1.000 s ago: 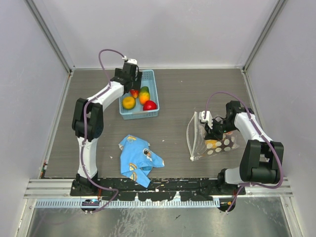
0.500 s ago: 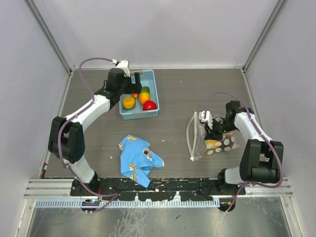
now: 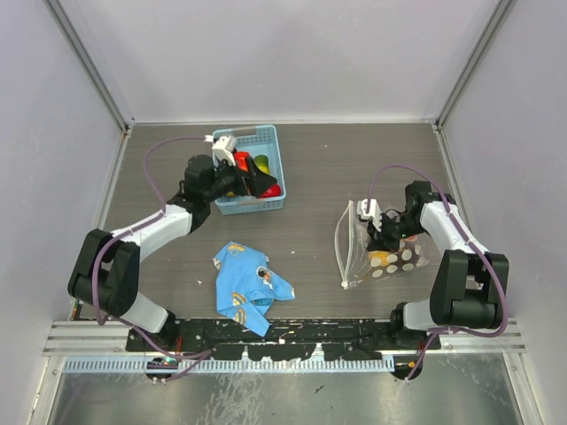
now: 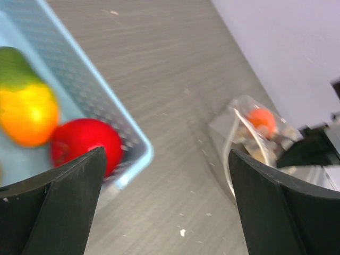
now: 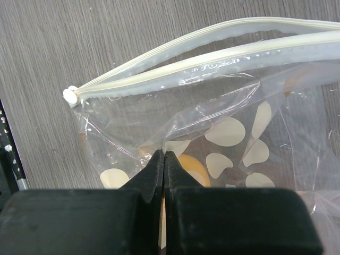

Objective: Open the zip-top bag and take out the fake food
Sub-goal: Pick up the fake fruit from the zipper food storage bag.

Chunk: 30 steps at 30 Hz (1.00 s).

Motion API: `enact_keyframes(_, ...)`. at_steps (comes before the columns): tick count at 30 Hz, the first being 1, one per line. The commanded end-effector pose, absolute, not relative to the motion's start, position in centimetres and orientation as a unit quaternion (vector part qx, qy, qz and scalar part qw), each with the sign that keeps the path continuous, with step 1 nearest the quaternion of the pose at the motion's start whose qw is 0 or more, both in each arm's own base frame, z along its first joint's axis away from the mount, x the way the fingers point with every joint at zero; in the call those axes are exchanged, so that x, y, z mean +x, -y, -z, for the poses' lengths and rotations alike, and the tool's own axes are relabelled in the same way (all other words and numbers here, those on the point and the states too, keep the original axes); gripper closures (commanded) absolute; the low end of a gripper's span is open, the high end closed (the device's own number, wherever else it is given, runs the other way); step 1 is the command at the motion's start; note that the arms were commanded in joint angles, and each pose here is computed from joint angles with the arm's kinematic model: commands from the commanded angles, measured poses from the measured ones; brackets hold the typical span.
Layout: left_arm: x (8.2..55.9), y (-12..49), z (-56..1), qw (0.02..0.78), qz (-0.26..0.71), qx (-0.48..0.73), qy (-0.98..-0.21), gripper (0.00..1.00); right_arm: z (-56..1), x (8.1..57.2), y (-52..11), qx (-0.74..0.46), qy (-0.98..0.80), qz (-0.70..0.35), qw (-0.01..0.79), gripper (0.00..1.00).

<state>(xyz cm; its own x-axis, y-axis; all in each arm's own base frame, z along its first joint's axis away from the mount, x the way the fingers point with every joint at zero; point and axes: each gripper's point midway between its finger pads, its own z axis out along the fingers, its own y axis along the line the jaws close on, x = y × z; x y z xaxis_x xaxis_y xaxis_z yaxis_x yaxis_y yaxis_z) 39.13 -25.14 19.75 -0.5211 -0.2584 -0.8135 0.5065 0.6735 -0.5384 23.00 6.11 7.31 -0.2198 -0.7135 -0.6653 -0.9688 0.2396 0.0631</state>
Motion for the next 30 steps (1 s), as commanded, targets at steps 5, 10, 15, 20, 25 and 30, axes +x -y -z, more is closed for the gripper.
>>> enact_keyframes(5, 29.2, 34.5, -23.7, 0.521, 0.508, 0.261, -0.634, 0.02, -9.5, 23.5, -6.7, -0.579, -0.723, -0.239, 0.291, 0.96)
enact_keyframes(10, 25.4, 38.4, -21.7, 0.559, 0.482, 0.341, -0.582, 0.02, -10.1, 23.3, -6.9, -0.586, -0.714, -0.238, 0.300, 0.95)
enact_keyframes(15, 24.0, 41.6, -18.8, 0.569, 0.473, 0.368, -0.563, 0.16, -10.6, 22.7, -7.2, -0.598, -0.700, -0.244, 0.304, 0.96)
enact_keyframes(20, 23.5, 44.9, -17.2, 0.572, 0.468, 0.397, -0.544, 0.38, -10.9, 22.4, -7.3, -0.606, -0.692, -0.243, 0.309, 0.96)
enact_keyframes(25, 22.7, 47.2, -14.7, 0.570, 0.467, 0.433, -0.519, 0.42, -10.6, 22.1, -7.3, -0.608, -0.692, -0.251, 0.299, 0.96)
enact_keyframes(30, 22.4, 48.4, -14.0, 0.579, 0.465, 0.447, -0.499, 0.45, -10.9, 21.8, -7.6, -0.612, -0.683, -0.259, 0.302, 0.96)
